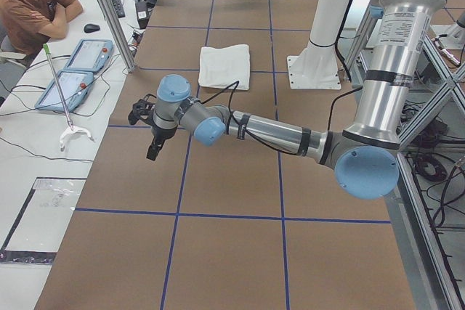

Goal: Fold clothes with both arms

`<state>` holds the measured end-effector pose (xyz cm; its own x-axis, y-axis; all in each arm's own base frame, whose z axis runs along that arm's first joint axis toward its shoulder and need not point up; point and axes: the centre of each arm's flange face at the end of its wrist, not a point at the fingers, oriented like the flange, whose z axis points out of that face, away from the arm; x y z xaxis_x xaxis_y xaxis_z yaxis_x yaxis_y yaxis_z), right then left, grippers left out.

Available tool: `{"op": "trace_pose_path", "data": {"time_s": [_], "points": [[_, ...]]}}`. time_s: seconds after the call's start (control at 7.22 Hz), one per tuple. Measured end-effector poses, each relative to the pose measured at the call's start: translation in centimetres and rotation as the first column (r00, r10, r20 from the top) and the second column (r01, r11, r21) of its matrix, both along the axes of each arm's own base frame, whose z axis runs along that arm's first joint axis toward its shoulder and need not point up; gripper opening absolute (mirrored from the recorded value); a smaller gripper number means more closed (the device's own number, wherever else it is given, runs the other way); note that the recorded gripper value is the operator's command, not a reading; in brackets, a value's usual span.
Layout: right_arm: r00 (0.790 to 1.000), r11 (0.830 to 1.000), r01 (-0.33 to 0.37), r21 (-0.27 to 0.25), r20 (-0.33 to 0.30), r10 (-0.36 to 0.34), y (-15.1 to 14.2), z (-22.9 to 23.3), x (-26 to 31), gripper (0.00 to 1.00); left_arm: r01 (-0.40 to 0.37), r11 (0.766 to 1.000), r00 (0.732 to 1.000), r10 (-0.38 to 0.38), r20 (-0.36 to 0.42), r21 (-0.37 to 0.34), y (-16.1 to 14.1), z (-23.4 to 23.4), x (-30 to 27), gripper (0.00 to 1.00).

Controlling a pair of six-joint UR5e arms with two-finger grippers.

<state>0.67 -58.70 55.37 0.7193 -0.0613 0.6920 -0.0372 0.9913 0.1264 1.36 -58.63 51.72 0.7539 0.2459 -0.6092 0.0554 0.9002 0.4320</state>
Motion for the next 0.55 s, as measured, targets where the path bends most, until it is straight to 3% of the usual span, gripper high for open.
{"op": "trace_pose_path", "data": {"time_s": [0.14, 0.55], "points": [[0.999, 0.999, 0.041, 0.014, 0.003, -0.041, 1.5, 1.6, 2.9, 1.0, -0.029, 1.0, 0.999, 0.029, 0.036, 0.002, 0.7, 1.2, -2.6, 1.0], [0.997, 0.996, 0.079, 0.049, -0.009, -0.079, 4.9, 2.4, 6.3, 1.0, 0.042, 0.998, 0.999, -0.042, 0.009, -0.04, 2.7, 2.4, -4.4, 1.0]]}}
